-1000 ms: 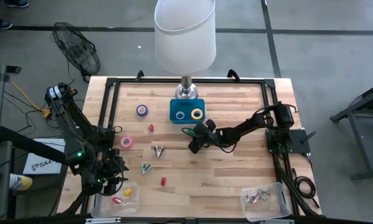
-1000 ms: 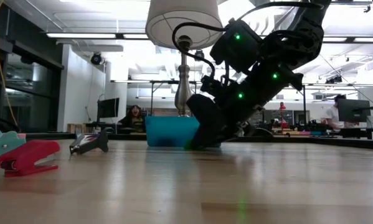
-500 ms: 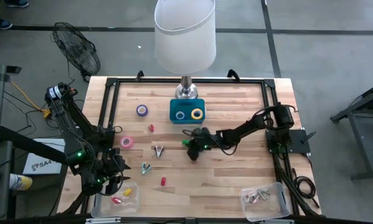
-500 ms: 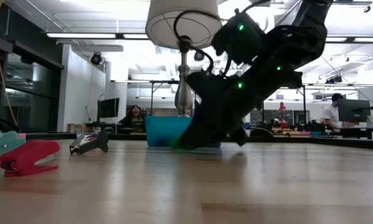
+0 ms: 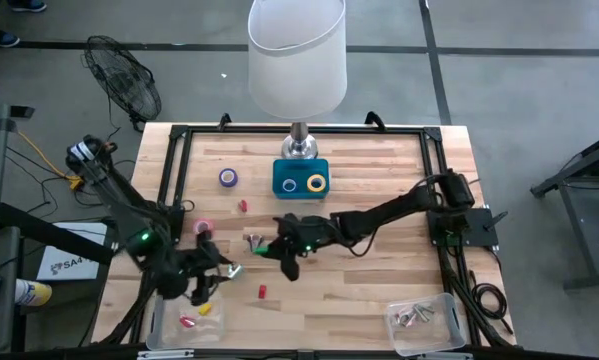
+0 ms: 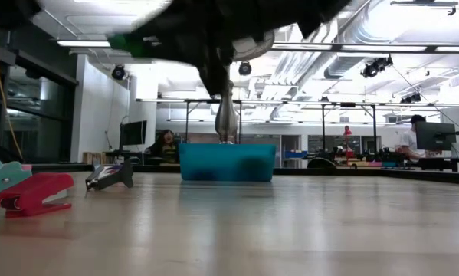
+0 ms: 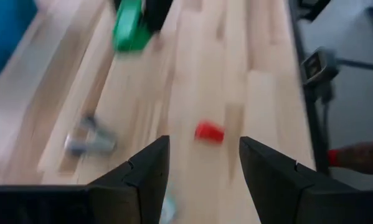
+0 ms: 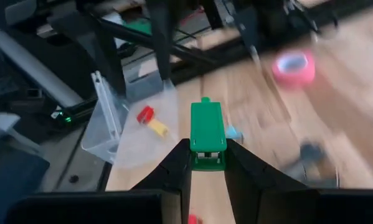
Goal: Pick and place Stapler, Stapler remover, tape
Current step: Put the green stapler into the left transparent bin
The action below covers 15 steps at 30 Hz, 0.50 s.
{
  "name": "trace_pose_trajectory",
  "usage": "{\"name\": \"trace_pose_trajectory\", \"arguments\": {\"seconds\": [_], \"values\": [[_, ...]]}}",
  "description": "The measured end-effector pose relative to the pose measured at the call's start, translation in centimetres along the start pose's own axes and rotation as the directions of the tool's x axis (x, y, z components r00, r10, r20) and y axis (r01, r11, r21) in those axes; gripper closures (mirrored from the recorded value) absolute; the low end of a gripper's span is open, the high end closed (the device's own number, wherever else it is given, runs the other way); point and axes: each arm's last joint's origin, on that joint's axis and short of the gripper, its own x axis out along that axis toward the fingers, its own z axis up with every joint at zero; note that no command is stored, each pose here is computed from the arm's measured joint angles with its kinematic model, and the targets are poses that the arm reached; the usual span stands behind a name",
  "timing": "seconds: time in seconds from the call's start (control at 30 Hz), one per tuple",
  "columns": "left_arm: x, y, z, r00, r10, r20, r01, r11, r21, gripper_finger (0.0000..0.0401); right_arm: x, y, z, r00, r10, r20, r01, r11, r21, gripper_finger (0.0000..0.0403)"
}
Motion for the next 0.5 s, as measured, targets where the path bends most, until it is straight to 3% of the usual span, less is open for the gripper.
{"name": "trace_pose_trajectory", "arguments": {"seconds": [0.27, 0.5], "values": [[1.2, 1.2, 2.9, 0.995, -0.080, 0.054, 0.079, 0.997, 0.010, 0.0210, -0.2, 3.5, 5.2, 0.995, -0.061, -0.081, 0.040, 0.970, -0.240, 0.0340], [0.6, 1.7, 3.4, 0.993, -0.072, 0.089, 0.073, 0.997, -0.010, 0.0210, -1.2, 4.4, 6.9, 0.971, -0.150, -0.184, 0.088, 0.947, -0.310, 0.0340]]}}
